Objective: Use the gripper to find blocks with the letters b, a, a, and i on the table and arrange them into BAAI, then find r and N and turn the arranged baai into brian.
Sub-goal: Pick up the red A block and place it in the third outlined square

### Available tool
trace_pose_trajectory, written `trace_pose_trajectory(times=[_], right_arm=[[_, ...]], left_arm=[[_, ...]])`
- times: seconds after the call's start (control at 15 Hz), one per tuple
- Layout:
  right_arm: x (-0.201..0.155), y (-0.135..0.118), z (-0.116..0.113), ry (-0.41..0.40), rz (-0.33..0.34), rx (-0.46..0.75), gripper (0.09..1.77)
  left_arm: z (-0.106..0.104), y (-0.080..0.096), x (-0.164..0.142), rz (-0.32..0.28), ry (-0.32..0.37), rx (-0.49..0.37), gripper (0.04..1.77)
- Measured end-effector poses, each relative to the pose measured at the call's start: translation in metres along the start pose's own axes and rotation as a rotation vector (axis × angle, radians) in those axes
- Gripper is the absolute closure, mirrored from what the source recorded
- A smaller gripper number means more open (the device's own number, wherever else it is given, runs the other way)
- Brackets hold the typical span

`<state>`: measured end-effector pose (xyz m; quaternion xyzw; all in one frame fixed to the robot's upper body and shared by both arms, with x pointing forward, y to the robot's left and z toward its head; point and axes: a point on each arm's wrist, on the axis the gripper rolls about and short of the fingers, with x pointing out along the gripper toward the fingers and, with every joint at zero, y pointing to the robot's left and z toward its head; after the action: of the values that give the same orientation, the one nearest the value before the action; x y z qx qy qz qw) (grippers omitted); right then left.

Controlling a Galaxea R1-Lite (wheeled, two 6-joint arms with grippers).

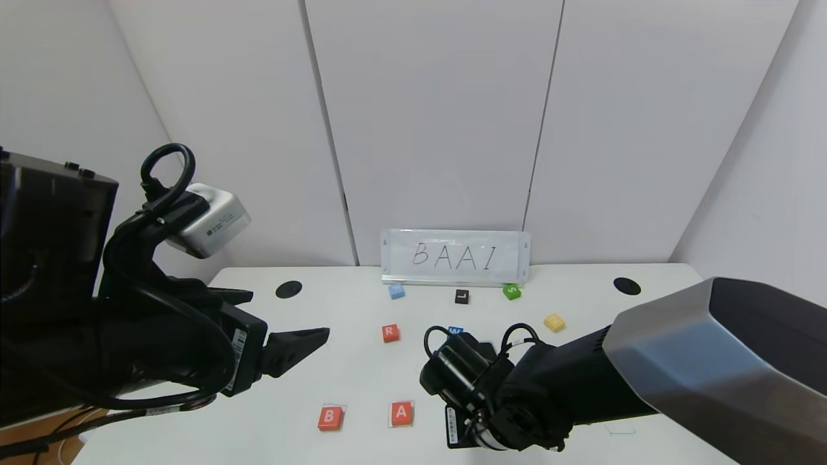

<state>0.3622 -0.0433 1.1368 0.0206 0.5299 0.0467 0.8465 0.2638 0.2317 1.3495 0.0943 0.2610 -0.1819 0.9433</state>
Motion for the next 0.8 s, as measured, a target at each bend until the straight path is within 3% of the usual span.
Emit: trace_pose_trajectory(times=[0.8], right_arm=[[0.0037,-0.0008,0.0076,-0.032,0.017,0.026,1.32]], left_arm=[[-0.0012,-0.0032,0.0013,-0.012,0.007,0.008,0.09]])
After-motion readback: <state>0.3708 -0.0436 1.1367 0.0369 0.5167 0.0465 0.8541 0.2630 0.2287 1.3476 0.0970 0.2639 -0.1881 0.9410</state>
